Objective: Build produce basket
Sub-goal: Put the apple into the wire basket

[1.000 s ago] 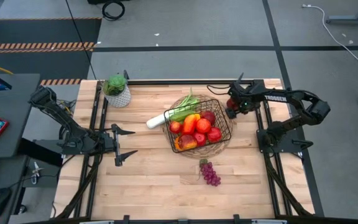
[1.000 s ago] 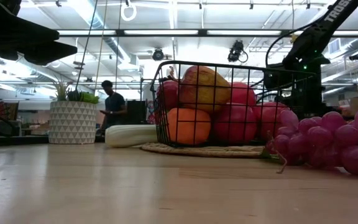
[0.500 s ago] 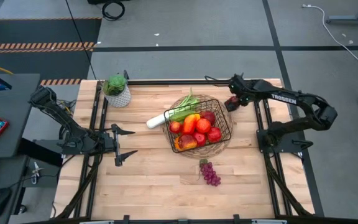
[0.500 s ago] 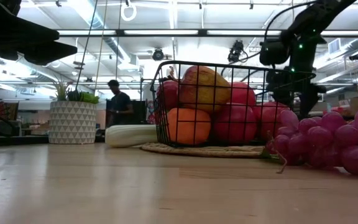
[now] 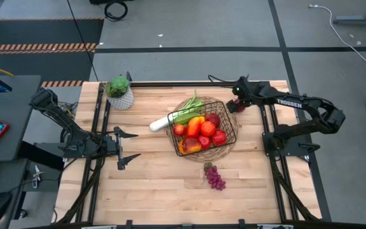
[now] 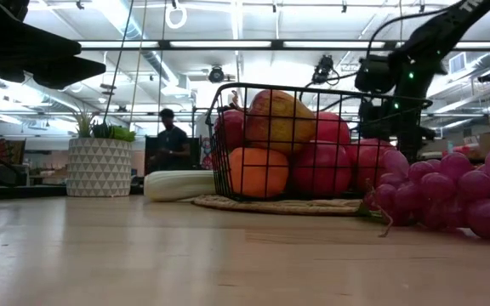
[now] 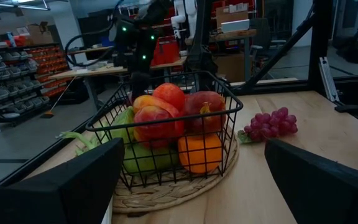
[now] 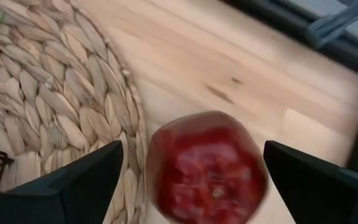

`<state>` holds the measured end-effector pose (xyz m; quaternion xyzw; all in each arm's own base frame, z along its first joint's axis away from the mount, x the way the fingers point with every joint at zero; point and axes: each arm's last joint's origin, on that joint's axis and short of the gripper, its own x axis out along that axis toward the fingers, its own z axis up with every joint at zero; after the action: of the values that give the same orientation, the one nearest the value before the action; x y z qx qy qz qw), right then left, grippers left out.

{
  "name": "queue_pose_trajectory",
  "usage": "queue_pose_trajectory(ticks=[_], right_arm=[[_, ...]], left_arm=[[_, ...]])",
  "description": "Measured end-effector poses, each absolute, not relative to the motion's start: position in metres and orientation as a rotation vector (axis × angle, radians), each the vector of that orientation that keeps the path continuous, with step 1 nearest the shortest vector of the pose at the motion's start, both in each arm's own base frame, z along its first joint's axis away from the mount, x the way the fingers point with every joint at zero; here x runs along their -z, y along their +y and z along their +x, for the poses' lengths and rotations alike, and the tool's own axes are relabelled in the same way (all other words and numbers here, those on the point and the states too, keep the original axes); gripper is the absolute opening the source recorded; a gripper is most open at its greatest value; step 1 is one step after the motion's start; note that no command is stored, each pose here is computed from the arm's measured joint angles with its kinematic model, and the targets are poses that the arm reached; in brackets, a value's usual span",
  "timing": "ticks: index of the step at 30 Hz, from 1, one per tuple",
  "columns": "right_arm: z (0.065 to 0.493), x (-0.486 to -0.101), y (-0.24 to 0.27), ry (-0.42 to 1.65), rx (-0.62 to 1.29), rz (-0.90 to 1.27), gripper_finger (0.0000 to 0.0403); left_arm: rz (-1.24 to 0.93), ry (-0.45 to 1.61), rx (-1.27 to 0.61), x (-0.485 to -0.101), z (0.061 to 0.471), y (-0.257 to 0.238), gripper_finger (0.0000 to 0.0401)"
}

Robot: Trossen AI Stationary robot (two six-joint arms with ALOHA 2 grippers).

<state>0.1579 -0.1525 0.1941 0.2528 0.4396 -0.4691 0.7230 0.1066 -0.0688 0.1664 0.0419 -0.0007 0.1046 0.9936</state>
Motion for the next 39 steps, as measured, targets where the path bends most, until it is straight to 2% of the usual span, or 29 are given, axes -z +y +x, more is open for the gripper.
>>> queue_pose_trajectory(ticks=[10,14,21,24,32,39], right_arm=[[0.148,-0.155,-0.144,0.919,1.04,0.576,0.0396],[0.146,-0.152,-0.141,0.933,1.044,0.607,0.0393],[0.145,-0.152,-0.14,0.942,1.034,0.621,0.0358],[0.146,-0.158,-0.139,0.977,1.0,0.642,0.0355],[0.156,-0.224,-0.144,0.949,0.891,0.701,0.0359],[0.166,-0.315,-0.14,0.683,0.716,0.68,0.036]], left_arm=[[0.084,-0.002,-0.21,-0.166,0.107,-0.069,0.0396],[0.084,-0.001,-0.21,-0.166,0.107,-0.069,0.0396],[0.084,-0.001,-0.21,-0.166,0.107,-0.069,0.0396],[0.084,-0.001,-0.209,-0.166,0.107,-0.069,0.0396],[0.084,-0.001,-0.209,-0.166,0.107,-0.069,0.0396],[0.084,-0.002,-0.21,-0.166,0.107,-0.069,0.0396]])
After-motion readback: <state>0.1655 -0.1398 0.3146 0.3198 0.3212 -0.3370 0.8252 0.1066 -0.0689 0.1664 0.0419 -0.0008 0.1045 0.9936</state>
